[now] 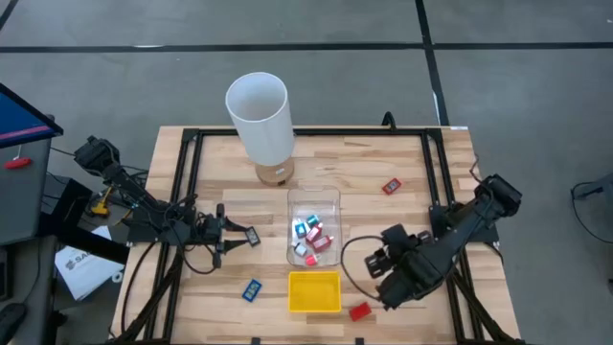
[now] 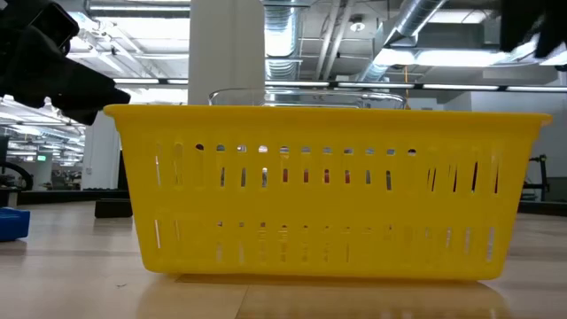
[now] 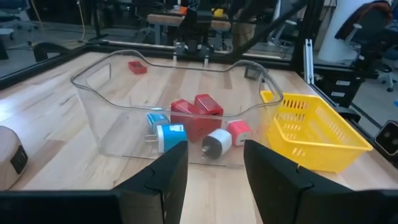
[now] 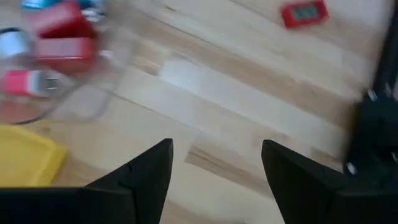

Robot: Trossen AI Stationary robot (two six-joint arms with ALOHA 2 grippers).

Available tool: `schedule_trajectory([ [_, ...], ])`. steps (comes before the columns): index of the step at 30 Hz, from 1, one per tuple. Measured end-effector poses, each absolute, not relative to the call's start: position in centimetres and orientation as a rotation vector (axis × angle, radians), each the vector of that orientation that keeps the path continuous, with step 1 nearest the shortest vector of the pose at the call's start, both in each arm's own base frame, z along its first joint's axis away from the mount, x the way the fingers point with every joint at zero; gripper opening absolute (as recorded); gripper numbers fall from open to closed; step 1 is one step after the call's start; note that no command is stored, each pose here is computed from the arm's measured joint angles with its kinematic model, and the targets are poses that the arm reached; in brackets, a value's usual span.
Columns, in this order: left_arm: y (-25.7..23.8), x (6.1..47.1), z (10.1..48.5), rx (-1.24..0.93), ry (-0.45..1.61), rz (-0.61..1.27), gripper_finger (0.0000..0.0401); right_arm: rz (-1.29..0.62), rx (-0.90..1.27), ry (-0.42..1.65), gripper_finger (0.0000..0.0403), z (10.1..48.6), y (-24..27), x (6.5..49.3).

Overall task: Pick & Place Office items
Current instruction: Put the bottom black digital clock into the yellow bin

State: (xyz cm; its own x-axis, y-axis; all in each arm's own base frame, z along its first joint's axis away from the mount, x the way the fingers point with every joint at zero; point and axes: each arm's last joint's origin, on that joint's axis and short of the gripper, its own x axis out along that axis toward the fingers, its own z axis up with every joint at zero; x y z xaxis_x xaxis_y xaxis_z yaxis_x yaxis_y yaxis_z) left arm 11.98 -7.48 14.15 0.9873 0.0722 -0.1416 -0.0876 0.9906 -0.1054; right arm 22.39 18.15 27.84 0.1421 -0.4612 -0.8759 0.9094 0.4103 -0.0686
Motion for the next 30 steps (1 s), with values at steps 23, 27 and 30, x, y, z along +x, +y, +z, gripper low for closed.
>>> schedule_trajectory([
  [23, -6.1, 12.7, 15.8, 0.104, 0.017, 0.264, 0.0154, -1.192, 1.214, 1.169, 0.0227, 21.6, 21.1, 20.2],
  [27, -5.6, 13.1, 15.8, 0.122, 0.019, 0.243, 0.0154, -1.230, 1.229, 1.236, 0.0227, 20.8, 22.2, 20.6],
  [30, -5.2, 13.3, 15.8, 0.127, 0.020, 0.227, 0.0154, -1.247, 1.219, 1.262, 0.0227, 20.6, 22.8, 20.6],
])
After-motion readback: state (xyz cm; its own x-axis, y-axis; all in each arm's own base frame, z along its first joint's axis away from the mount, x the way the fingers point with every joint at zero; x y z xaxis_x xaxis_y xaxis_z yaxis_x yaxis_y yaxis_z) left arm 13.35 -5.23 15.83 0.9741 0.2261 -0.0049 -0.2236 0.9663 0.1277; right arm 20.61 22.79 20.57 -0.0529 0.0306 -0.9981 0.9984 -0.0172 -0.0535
